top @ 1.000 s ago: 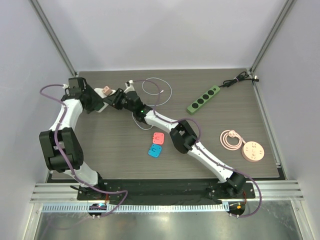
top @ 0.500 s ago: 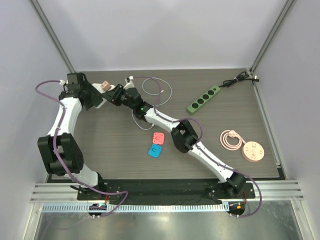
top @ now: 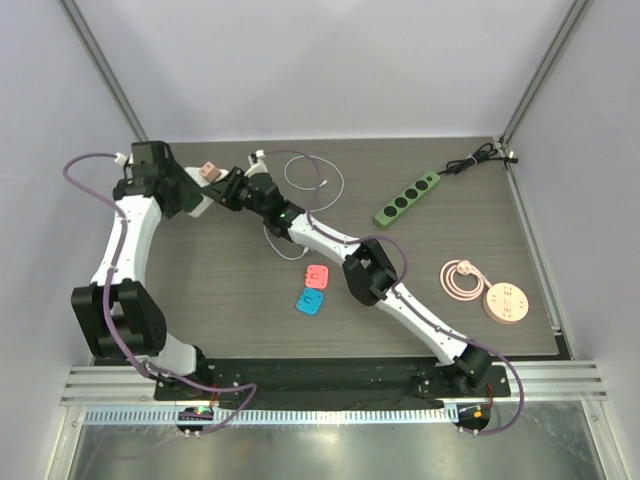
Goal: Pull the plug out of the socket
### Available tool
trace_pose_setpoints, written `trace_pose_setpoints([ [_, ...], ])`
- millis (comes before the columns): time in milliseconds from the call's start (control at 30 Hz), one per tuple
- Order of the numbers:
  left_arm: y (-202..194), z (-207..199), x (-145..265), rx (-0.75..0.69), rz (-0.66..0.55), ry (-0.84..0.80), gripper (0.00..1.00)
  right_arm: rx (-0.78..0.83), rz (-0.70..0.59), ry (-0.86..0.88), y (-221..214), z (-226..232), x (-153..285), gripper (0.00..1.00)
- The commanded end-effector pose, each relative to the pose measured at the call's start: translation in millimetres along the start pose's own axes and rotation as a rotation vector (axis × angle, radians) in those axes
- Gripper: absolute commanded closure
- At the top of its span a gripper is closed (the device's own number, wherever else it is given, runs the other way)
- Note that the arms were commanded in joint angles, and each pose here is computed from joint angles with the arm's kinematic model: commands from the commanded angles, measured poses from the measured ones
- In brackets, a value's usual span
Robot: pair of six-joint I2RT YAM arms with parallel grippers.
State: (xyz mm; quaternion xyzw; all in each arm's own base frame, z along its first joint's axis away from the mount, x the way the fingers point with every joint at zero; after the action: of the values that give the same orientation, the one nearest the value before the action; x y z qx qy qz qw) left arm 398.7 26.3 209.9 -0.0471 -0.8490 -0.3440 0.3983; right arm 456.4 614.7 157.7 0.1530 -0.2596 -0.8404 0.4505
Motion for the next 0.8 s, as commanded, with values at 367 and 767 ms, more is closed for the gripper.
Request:
trace_pose_setpoints([
  [367,-7,-3,71,0.062,0.045,-0.270,1.00,0.053,0.221,-0.376,-76,-147,32,0.99],
  [767,-190,-3,81,-0.011,0.640,-0.445,1.00,0.068,0.210,-0.314,-71,-133,27,0.99],
])
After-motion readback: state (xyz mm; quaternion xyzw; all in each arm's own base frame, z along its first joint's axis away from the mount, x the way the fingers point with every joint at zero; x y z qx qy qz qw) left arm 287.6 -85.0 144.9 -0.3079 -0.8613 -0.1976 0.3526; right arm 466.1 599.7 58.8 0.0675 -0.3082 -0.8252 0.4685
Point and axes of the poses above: each gripper's point midway between its finger pads, its own x axis back along the fingers, its own z axis along the line the jaws close on, y = z × x, the point moved 1 cm from there along x, back along the fingers, and after that the axes turned 13 degrees about x, right-handed, at the moved point
